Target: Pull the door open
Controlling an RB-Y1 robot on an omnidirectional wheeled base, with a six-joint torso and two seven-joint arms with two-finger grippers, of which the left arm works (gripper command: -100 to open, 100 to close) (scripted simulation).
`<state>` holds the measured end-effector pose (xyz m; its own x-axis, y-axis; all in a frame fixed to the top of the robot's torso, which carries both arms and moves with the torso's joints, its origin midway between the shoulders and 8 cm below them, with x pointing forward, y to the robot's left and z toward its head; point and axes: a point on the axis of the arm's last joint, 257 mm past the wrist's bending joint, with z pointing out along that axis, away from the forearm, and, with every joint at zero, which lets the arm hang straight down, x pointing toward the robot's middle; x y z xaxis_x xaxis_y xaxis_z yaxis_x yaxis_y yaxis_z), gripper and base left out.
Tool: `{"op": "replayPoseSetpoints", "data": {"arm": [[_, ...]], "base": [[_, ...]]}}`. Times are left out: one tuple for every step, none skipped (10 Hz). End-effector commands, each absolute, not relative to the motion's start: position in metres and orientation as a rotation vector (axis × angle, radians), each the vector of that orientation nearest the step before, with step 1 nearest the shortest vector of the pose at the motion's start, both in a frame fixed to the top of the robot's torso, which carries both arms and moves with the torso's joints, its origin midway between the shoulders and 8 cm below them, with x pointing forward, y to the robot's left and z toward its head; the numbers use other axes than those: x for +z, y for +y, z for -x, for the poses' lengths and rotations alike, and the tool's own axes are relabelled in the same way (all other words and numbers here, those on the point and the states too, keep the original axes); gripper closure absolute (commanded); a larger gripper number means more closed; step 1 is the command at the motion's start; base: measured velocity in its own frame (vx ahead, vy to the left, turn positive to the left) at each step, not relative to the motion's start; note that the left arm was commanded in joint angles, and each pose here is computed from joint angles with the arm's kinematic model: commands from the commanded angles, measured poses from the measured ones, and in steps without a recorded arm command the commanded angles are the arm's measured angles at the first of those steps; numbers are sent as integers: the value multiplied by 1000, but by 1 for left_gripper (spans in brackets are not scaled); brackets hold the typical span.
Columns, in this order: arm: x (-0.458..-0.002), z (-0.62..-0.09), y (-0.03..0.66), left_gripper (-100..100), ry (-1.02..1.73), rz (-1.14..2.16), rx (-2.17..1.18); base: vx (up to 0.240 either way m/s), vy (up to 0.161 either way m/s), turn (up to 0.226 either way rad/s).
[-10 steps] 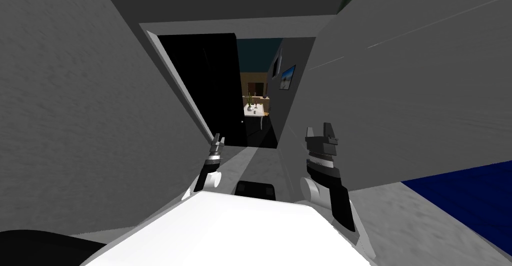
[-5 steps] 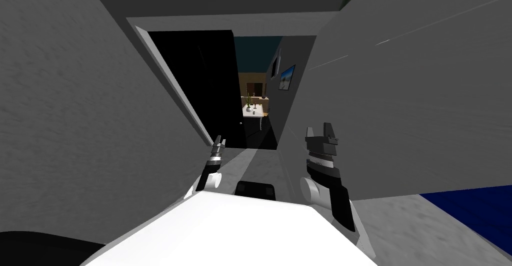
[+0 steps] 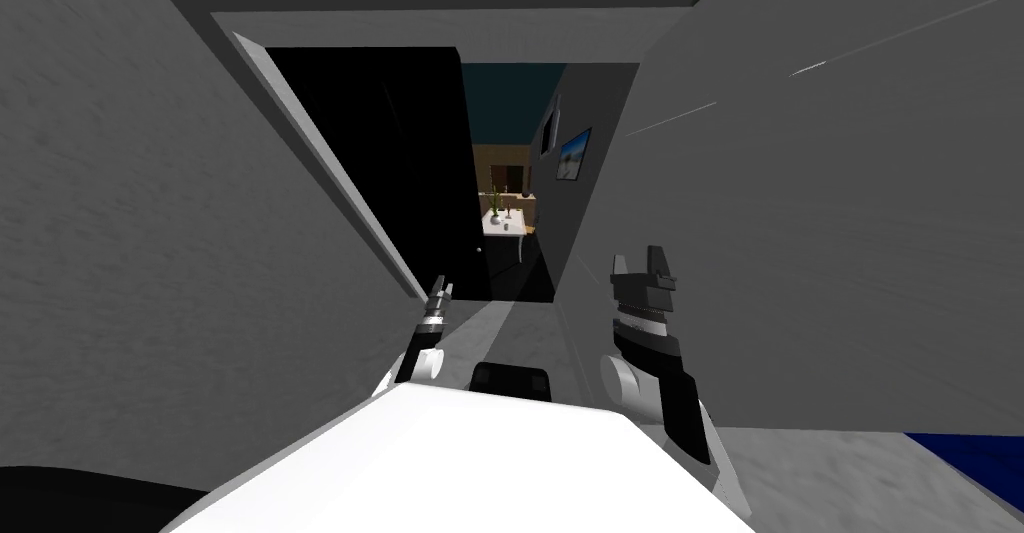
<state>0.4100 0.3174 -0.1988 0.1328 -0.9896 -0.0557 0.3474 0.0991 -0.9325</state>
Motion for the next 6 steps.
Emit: {"op": "replayPoseSetpoints", "data": {"arm": [[-209,-410,320,-100,906,959,-1212],[-216,-410,321,-100,913,969,-1209],[-222,-411,322,-100,921,979,-1207],[-229,-411,323,-100,928,989,-1205],[-236,-411,324,-100,935,1000,-1202],[-242,-411,325,-100,942,1010,-1200]], "base": [[93,7,-30],[86,13,-30],[91,16,-33],[91,15,-34],[96,24,-32],[108,25,-35]]}}
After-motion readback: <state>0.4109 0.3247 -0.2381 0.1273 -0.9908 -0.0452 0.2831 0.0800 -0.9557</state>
